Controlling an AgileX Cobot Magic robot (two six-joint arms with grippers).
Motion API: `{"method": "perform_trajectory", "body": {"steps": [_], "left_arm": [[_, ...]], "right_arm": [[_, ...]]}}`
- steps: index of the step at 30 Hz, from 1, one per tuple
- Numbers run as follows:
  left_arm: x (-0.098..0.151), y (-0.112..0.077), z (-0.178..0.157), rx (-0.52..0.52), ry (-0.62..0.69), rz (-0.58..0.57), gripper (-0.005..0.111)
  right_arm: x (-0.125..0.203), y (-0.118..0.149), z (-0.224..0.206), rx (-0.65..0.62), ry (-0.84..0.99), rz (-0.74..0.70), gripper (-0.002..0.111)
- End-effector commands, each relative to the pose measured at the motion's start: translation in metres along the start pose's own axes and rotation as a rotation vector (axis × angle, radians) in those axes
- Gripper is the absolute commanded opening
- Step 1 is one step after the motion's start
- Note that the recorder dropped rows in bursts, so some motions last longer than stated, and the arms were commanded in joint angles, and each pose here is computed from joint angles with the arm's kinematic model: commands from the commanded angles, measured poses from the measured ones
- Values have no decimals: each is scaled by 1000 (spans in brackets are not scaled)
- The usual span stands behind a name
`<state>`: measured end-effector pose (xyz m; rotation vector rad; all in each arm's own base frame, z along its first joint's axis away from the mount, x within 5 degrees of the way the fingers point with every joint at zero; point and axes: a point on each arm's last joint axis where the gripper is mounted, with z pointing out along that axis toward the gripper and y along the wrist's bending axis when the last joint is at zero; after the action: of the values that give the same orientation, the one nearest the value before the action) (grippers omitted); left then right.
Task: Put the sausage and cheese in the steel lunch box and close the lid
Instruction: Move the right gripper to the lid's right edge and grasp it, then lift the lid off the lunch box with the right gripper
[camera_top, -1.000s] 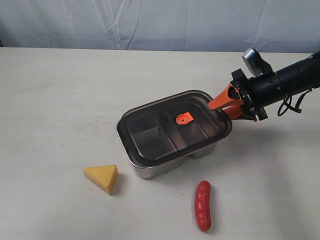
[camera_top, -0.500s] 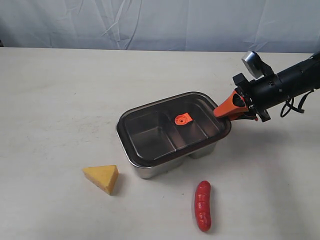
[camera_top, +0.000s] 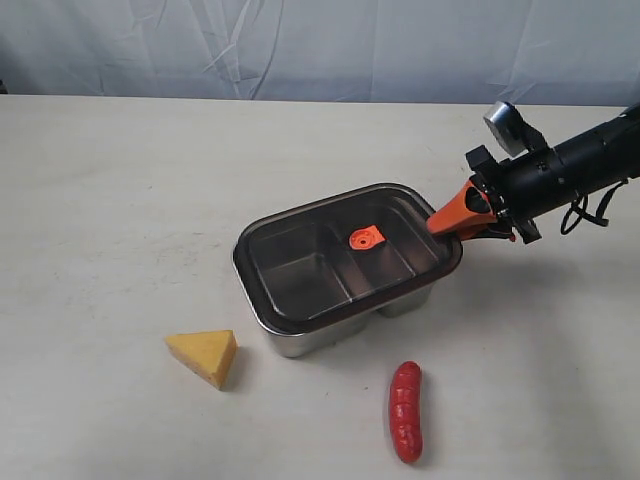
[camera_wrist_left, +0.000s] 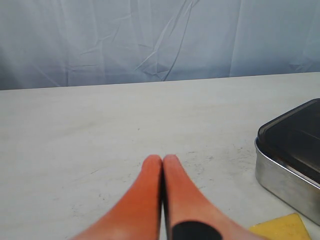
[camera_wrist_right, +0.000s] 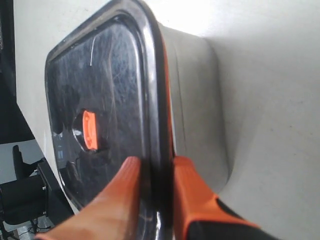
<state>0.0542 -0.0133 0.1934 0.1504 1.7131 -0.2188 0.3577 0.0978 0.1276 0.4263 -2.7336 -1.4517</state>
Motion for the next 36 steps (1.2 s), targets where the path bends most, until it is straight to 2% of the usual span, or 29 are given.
{"method": "perform_trajectory", "body": {"steps": [1,14,26,36], "left_arm": [[1,0,0,3,1,7,0],[1,0,0,3,-1,7,0],[1,0,0,3,0,7,0],[1,0,0,3,0,7,0]], "right_arm": [[-2,5,-6,-1,-20,-24,-1],[-4,26,-20,11,-60,-85,-1],[-12,38,-24,-70,-163,-94,-1],[-12,57,-36,-71,-203,-140,-1]]}}
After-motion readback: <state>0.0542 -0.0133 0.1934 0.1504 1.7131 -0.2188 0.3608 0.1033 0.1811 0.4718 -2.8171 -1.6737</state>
